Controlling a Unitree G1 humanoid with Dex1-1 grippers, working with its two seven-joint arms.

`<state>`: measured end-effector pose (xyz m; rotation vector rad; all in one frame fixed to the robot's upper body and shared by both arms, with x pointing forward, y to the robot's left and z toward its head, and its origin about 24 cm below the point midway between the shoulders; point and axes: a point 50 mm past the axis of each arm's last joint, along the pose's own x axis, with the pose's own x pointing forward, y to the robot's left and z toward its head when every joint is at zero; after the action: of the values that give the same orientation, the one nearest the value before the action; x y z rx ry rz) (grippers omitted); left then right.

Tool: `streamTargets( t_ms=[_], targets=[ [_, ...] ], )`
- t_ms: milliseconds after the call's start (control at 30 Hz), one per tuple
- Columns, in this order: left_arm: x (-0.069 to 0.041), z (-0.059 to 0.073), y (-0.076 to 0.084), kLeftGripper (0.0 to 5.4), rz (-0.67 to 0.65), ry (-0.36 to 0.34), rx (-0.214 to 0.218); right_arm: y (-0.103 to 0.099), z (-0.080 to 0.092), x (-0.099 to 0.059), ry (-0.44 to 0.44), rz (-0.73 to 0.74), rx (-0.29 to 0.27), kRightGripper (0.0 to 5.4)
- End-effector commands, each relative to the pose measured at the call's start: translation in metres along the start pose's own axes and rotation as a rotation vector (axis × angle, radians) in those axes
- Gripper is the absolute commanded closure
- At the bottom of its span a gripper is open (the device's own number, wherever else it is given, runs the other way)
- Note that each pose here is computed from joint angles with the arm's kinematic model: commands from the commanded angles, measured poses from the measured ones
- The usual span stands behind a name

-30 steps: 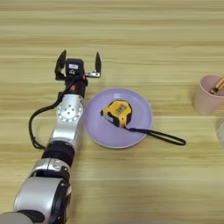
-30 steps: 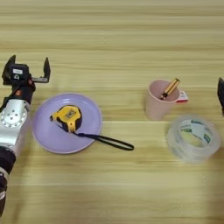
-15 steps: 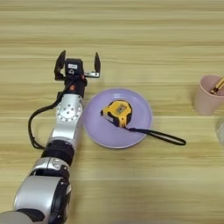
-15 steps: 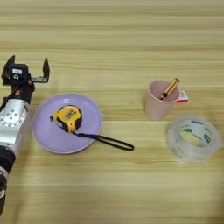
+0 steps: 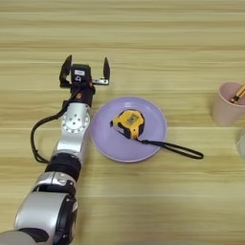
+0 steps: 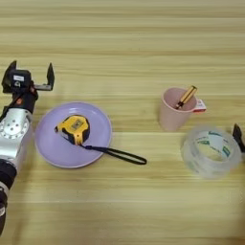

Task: Move the objects on the table

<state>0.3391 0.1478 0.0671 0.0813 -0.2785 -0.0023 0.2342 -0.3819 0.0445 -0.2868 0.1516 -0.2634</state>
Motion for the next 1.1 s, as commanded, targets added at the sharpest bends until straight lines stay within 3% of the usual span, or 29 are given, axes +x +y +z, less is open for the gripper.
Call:
streamTargets(
  t_ms=[33,267,467,667,867,1100],
  targets=[
    [0.004,0.004,0.003,0.00,0.001,-0.014,0.004,-0.008,0.004,0.002,0.014,-0.011,-0.026,0.02],
    [0.004,0.004,0.003,0.00,0.002,-0.014,0.006,-0.007,0.001,-0.003,0.042,0.004,-0.038,0.02],
    [0.005,0.004,0.004,0.00,0.003,-0.014,0.006,0.011,0.003,-0.019,0.088,0.116,-0.118,0.02],
    [0.005,0.003,0.004,0.00,0.003,-0.014,0.007,0.017,0.004,-0.030,0.142,0.152,-0.158,0.02],
    [0.005,0.003,0.004,0.00,0.003,-0.014,0.009,0.036,0.007,-0.038,0.153,0.205,-0.120,0.02],
    [0.004,0.003,0.004,0.00,0.003,-0.015,0.007,0.077,0.015,-0.047,0.142,0.319,-0.062,0.02]
  ],
)
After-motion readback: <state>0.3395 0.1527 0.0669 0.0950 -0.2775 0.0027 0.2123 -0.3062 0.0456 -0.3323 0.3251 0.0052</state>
